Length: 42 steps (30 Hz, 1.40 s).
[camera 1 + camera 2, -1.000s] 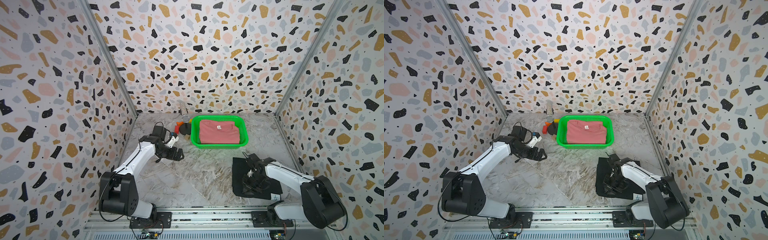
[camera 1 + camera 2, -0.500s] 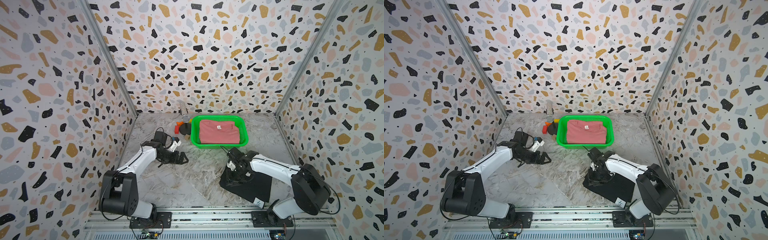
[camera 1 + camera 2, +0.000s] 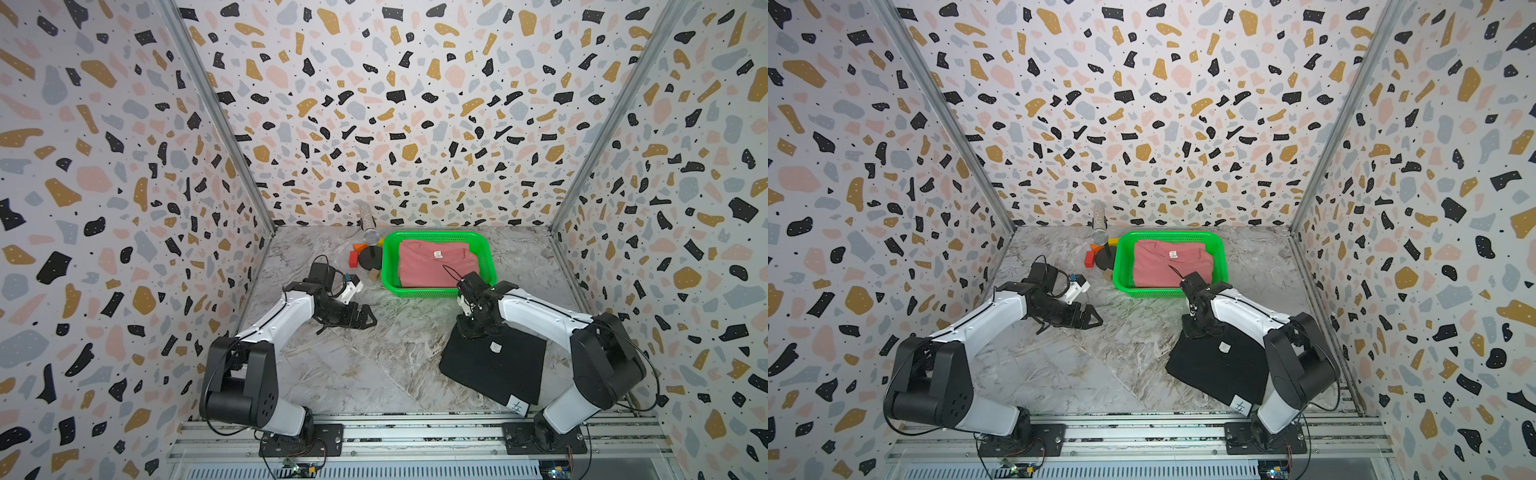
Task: Put the folded t-shirts into the basket
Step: Move the T-shirt to the center of the board.
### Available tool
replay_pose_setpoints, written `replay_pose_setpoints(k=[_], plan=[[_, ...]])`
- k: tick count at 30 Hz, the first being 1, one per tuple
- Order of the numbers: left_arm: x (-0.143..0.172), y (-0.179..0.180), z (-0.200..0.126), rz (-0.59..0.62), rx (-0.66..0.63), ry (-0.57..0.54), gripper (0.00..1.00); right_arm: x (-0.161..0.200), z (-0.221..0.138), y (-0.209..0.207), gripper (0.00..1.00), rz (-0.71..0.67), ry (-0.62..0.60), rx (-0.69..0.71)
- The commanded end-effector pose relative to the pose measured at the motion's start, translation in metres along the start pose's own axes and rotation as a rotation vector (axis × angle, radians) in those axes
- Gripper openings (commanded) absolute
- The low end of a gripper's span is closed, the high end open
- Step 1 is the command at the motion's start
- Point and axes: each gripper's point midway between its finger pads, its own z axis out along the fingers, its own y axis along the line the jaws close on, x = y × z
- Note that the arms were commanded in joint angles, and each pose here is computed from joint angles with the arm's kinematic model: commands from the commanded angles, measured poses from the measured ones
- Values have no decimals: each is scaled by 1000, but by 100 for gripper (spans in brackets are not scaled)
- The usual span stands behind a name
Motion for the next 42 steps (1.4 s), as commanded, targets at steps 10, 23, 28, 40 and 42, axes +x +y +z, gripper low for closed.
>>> replay_pose_setpoints(k=[10, 23, 28, 40, 42], plan=[[-1, 8, -4, 44, -25, -8, 100, 16, 32, 60, 15, -271, 89, -213], [9, 3, 8, 28, 53, 8, 100, 4, 15, 168, 20, -305, 60, -480], [19, -27, 16, 137, 173, 34, 96, -9, -20, 178, 33, -311, -45, -540], [9, -88, 63, 455, 188, 60, 96, -25, -96, 13, 44, 96, -281, -349], [8, -90, 77, 496, 150, 80, 96, -21, -97, -8, 44, 191, -266, -318]])
